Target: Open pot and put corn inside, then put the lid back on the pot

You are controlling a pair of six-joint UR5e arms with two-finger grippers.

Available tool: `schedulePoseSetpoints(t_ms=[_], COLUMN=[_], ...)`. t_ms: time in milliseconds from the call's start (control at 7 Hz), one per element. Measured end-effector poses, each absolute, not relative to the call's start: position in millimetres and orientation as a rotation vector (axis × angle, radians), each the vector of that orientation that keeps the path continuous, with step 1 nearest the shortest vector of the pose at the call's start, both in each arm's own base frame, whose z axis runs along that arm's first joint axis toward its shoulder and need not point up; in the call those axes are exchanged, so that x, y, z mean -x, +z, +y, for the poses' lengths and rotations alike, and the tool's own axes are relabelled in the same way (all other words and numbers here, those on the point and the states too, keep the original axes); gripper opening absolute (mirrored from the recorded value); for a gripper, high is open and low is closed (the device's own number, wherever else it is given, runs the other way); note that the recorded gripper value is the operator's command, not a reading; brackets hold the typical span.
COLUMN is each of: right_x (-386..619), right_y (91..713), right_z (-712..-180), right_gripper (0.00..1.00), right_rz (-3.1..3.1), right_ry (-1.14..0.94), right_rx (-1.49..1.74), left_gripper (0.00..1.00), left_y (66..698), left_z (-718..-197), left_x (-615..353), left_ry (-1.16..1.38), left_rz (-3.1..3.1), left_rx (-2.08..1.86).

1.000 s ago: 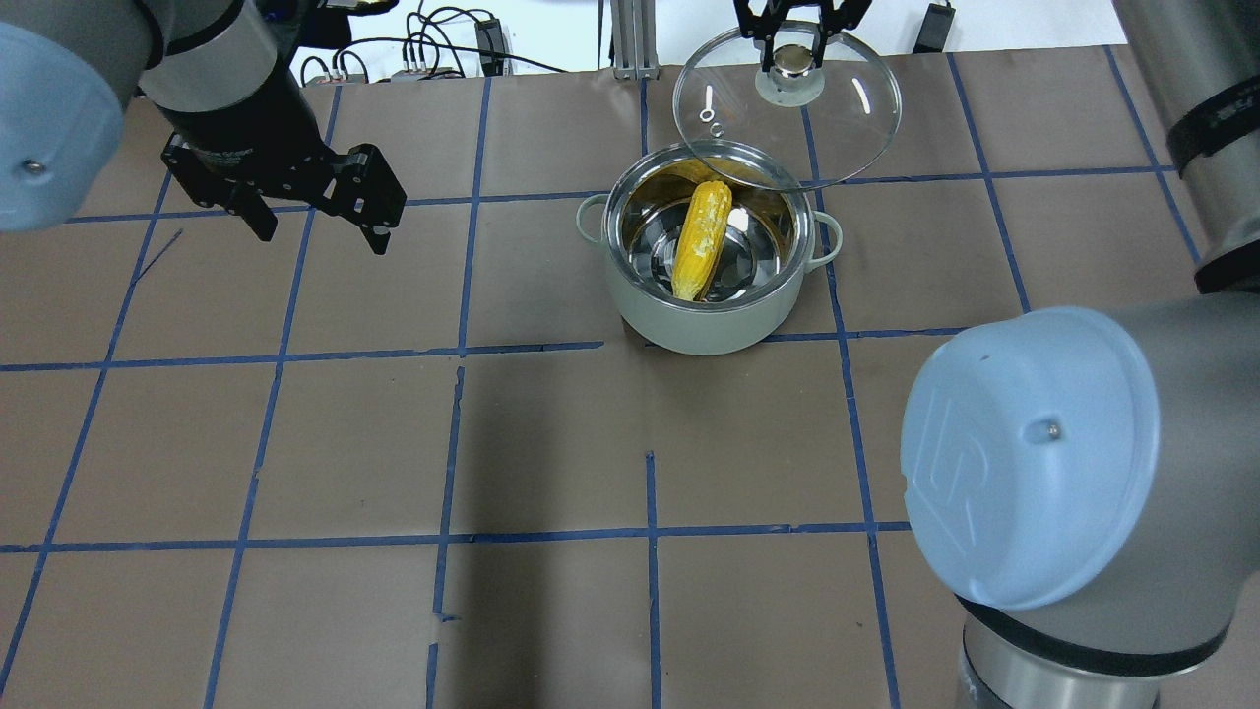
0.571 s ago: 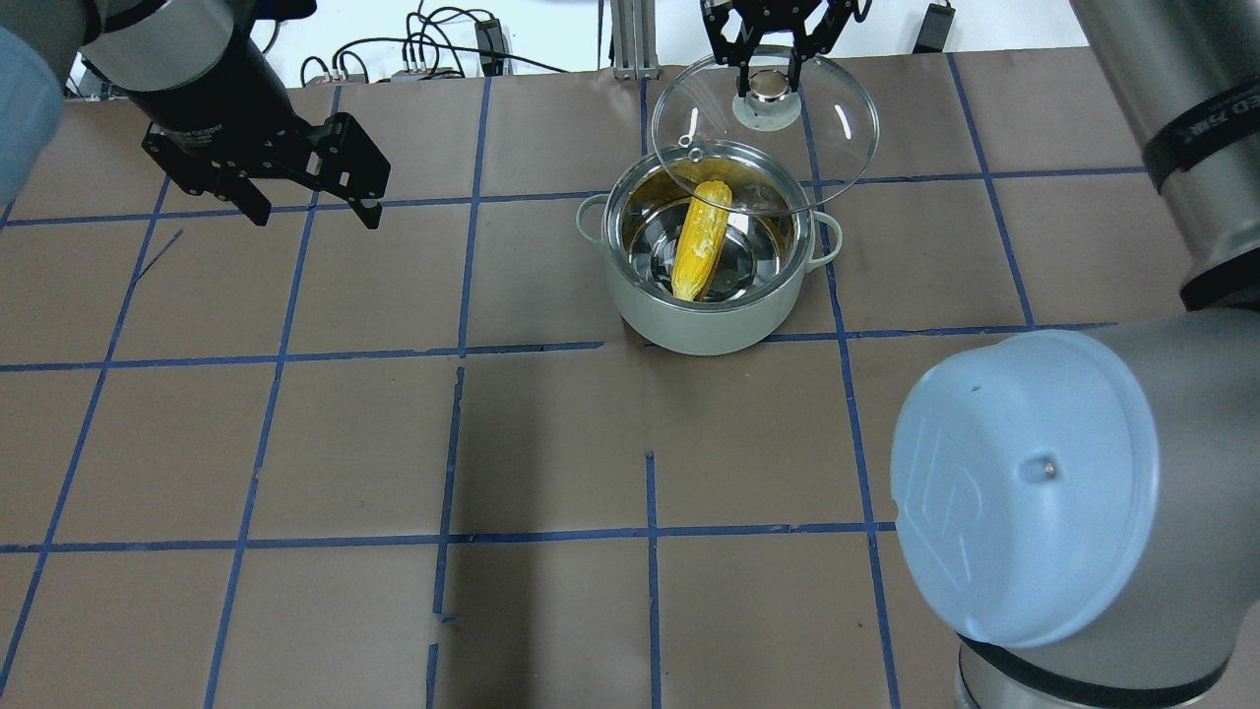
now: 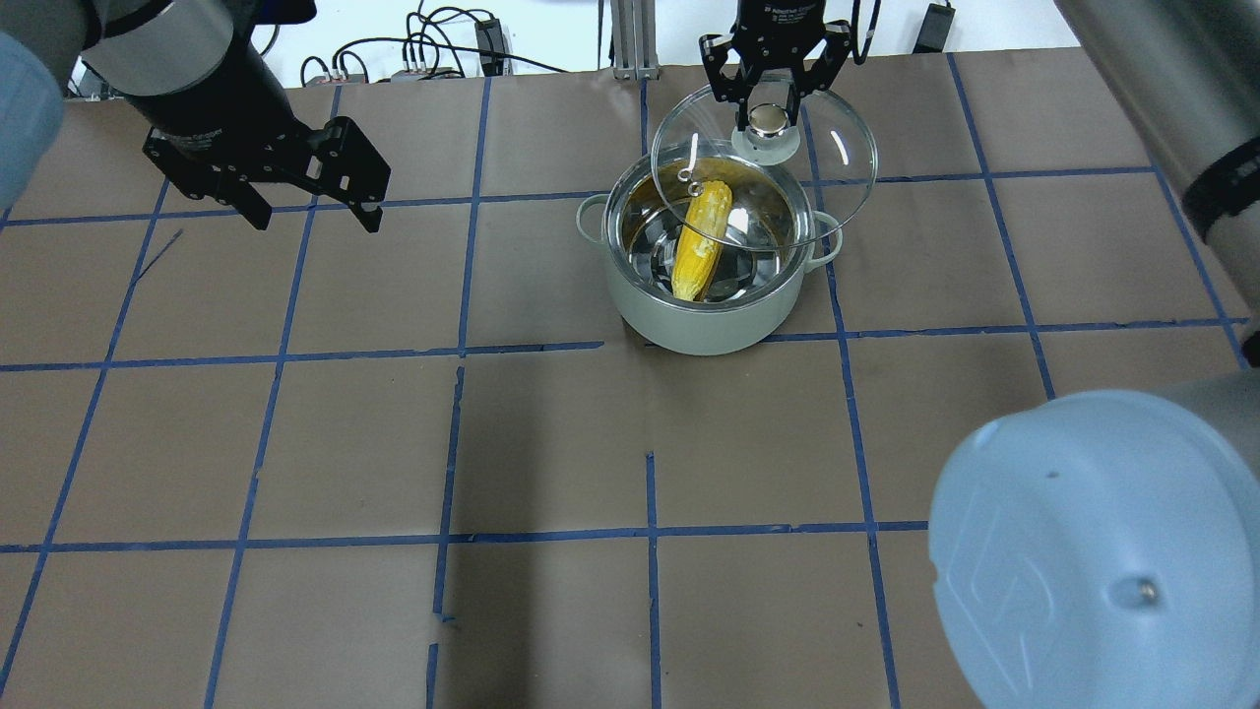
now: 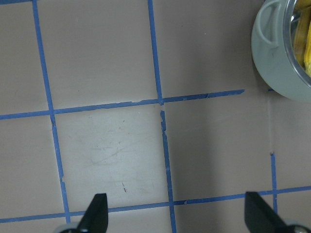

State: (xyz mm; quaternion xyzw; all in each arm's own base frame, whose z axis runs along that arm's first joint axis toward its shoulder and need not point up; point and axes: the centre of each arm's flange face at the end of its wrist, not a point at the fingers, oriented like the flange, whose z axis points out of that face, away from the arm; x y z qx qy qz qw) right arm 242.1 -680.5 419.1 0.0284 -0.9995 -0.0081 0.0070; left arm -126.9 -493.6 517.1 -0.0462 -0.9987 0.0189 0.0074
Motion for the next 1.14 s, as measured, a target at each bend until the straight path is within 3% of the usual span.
schedulePoseSetpoints(t_ms=[571, 1143], right_x=[-263.7, -287.6], right_y=[406.9, 393.3], right_z=[-659.0, -653.3], right_gripper=[0.05, 0.05], right_rz=[-3.098, -3.097], right_ry=[0.098, 0.088], right_rx=[-0.047, -0.034], left_gripper=[1.0, 1.0], left_y=[515.5, 522.6], left_z=[-493.7, -496.1], left_x=[127.4, 126.4], left_ry=[0.06, 0.066], left_rz=[-3.125, -3.128], left_rx=[0.145, 0.133])
